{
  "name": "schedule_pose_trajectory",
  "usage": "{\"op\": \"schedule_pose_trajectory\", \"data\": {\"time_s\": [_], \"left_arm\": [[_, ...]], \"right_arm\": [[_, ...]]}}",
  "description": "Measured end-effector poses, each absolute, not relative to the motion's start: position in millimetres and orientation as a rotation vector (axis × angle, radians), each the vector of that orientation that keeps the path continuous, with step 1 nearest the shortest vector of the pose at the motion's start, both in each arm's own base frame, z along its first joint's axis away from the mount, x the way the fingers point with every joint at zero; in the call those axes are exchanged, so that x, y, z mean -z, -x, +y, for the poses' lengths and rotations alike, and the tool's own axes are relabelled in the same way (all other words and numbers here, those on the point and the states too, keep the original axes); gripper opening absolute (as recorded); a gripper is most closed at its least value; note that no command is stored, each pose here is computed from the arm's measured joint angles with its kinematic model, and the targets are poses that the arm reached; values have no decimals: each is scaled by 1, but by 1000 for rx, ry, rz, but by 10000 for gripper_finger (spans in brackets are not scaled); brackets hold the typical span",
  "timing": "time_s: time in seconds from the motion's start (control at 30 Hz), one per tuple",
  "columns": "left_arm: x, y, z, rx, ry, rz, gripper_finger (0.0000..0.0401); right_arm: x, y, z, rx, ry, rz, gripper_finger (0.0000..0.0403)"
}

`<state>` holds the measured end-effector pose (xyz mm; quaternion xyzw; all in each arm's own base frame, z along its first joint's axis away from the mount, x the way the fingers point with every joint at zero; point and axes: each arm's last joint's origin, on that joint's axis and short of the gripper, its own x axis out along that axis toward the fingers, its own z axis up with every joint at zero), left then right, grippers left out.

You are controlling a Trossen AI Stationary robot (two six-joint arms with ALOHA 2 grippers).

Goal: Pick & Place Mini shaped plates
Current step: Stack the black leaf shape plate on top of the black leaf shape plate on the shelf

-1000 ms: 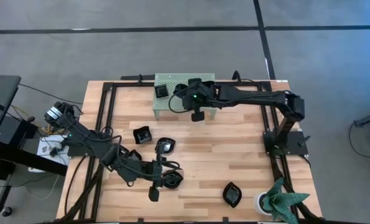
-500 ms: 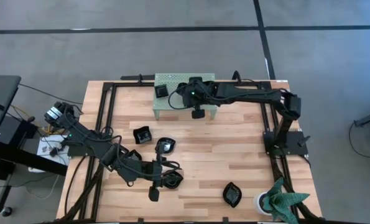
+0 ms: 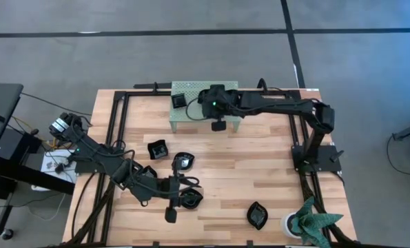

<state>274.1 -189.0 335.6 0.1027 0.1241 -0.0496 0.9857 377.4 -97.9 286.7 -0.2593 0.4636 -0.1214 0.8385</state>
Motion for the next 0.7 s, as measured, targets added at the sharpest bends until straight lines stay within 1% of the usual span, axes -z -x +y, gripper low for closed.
{"op": "schedule_pose_trajectory", "data": {"time_s": [0.17,0.3,0.37,0.47,0.57,0.7], "left_arm": [[-333,-273,-189,89,-125,276,135],[-328,-273,-193,91,-66,304,135],[-319,-275,-199,96,-83,334,135],[-302,-281,-210,103,-93,380,135],[-281,-289,-218,86,-55,435,135],[-257,-295,-220,58,-73,529,135]], "right_arm": [[-319,-378,-49,211,521,1020,84],[-354,-368,8,114,535,1032,76],[-370,-358,39,65,573,1027,72],[-386,-336,80,21,601,1037,70],[-395,-303,113,-25,573,1044,69],[-387,-258,141,-8,531,984,69]]}}
